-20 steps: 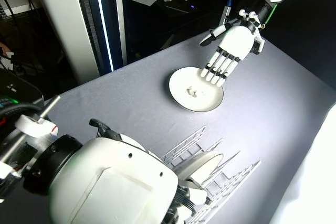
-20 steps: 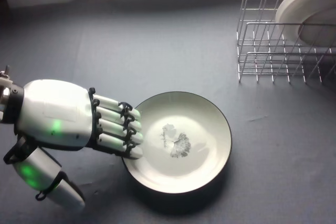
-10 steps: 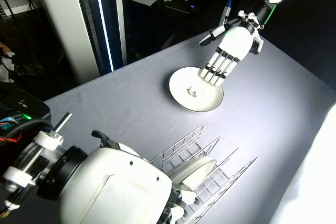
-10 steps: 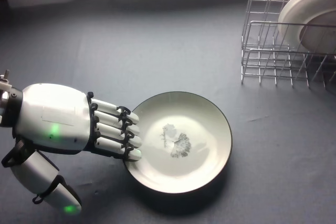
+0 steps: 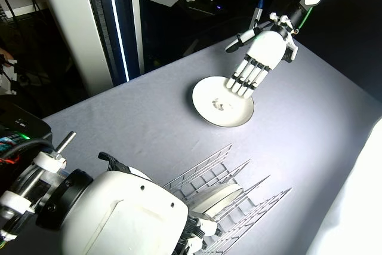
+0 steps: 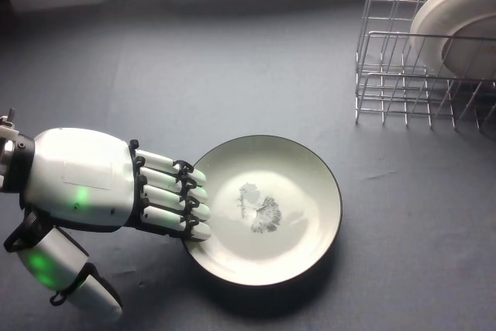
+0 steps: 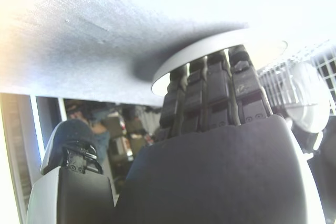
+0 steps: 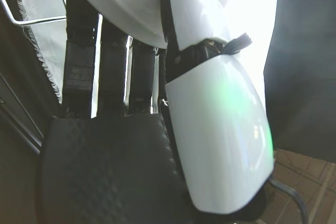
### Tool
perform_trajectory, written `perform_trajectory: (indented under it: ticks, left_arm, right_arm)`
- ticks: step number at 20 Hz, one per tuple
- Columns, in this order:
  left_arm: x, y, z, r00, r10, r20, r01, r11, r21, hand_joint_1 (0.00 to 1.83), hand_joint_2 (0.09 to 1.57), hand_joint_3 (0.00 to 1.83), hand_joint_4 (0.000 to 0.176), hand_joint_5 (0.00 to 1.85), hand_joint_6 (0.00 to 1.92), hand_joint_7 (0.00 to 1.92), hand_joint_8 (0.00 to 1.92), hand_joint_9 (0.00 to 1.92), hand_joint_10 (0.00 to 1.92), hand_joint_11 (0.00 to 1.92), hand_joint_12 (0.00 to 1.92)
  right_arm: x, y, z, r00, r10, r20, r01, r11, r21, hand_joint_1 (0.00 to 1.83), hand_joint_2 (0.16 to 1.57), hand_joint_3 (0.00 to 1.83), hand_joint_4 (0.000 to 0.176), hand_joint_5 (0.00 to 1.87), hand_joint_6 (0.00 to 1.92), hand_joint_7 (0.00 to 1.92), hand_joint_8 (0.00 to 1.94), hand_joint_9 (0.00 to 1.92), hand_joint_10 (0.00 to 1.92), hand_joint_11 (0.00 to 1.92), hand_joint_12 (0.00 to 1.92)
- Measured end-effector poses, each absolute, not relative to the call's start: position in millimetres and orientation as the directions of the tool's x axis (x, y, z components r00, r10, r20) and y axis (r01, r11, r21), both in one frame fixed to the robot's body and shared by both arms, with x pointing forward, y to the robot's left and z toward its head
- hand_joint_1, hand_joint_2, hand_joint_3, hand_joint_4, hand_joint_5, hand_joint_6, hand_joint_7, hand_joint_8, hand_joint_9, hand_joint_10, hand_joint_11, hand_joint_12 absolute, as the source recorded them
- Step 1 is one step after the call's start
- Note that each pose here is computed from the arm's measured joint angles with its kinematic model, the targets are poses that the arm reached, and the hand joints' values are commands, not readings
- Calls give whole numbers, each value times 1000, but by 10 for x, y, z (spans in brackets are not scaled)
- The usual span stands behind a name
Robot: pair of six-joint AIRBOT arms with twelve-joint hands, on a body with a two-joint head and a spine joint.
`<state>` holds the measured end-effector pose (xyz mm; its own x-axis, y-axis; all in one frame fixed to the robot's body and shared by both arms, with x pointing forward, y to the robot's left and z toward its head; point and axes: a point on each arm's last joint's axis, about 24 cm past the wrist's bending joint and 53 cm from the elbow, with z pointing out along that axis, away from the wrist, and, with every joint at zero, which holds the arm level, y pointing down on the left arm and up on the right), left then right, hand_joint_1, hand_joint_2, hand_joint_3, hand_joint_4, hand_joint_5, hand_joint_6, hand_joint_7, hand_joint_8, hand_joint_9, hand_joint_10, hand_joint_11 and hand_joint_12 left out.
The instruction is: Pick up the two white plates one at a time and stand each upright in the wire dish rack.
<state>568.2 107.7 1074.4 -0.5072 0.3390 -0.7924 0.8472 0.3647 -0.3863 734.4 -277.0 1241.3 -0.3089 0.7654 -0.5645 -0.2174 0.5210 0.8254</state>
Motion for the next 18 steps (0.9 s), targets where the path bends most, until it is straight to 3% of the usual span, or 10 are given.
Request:
perform_trajectory:
  ticks: [1, 2, 3, 4, 5, 7, 12, 15, 18]
  left_arm:
    - [5681, 1076, 10745, -506, 340, -793, 848, 364, -385, 0, 1107, 2, 0, 126, 11, 80, 12, 52, 11, 22, 47]
    - [5693, 1086, 10753, -503, 342, -794, 850, 364, -382, 0, 1105, 1, 0, 134, 12, 86, 12, 61, 12, 30, 52]
    - [5703, 1092, 10761, -502, 340, -795, 850, 365, -380, 0, 1110, 3, 0, 135, 11, 84, 10, 57, 10, 20, 49]
    - [5709, 1090, 10773, -496, 343, -798, 854, 363, -374, 0, 1100, 0, 0, 131, 8, 79, 7, 53, 7, 17, 48]
    - [5713, 1092, 10777, -497, 342, -798, 853, 364, -375, 0, 1100, 0, 0, 128, 6, 76, 5, 48, 4, 6, 44]
    - [5722, 1108, 10778, -497, 342, -797, 852, 365, -375, 0, 1104, 0, 0, 117, 5, 62, 6, 40, 6, 18, 11]
    - [5705, 1142, 10735, -513, 340, -788, 843, 371, -389, 0, 1111, 4, 0, 120, 3, 76, 7, 53, 7, 40, 20]
    - [5672, 1159, 10695, -529, 337, -779, 834, 373, -405, 0, 1102, 0, 0, 117, 1, 79, 6, 58, 7, 35, 19]
    - [5650, 1178, 10656, -543, 335, -770, 826, 378, -418, 0, 1103, 0, 0, 122, 2, 82, 5, 61, 6, 37, 22]
  right_arm:
    - [7346, -2762, 12413, -310, 764, -566, -218, 522, 825, 1238, 1150, 0, 0, 847, 1154, 954, 1050, 805, 830, 571, 1310]
    - [7346, -2754, 12409, -311, 763, -567, -219, 523, 824, 1196, 1168, 4, 9, 816, 1218, 925, 1105, 837, 491, 505, 1301]
    - [7345, -2751, 12405, -312, 761, -569, -219, 525, 822, 1204, 1126, 0, 0, 709, 596, 788, 553, 779, 383, 415, 1258]
    - [7344, -2749, 12423, -310, 765, -564, -223, 518, 826, 1167, 1102, 0, 0, 704, 273, 779, 239, 749, 243, 332, 1209]
    - [7342, -2736, 12465, -306, 767, -564, -238, 512, 826, 1132, 1124, 1, 0, 673, 133, 742, 99, 701, 160, 234, 1229]
    - [7339, -2725, 12468, -307, 765, -567, -242, 513, 824, 1078, 1135, 3, 0, 539, 12, 590, 5, 558, 40, 28, 1235]
    - [7337, -2690, 12545, -303, 770, -561, -256, 501, 826, 1030, 1060, 0, 0, 325, 0, 321, 0, 310, 0, 0, 962]
    - [7257, -2451, 12659, -326, 752, -573, -308, 489, 816, 932, 1030, 0, 0, 183, 1, 168, 2, 147, 2, 0, 659]
    - [7100, -2124, 12810, -352, 709, -611, -392, 481, 784, 853, 961, 0, 0, 9, 0, 9, 0, 4, 0, 0, 114]
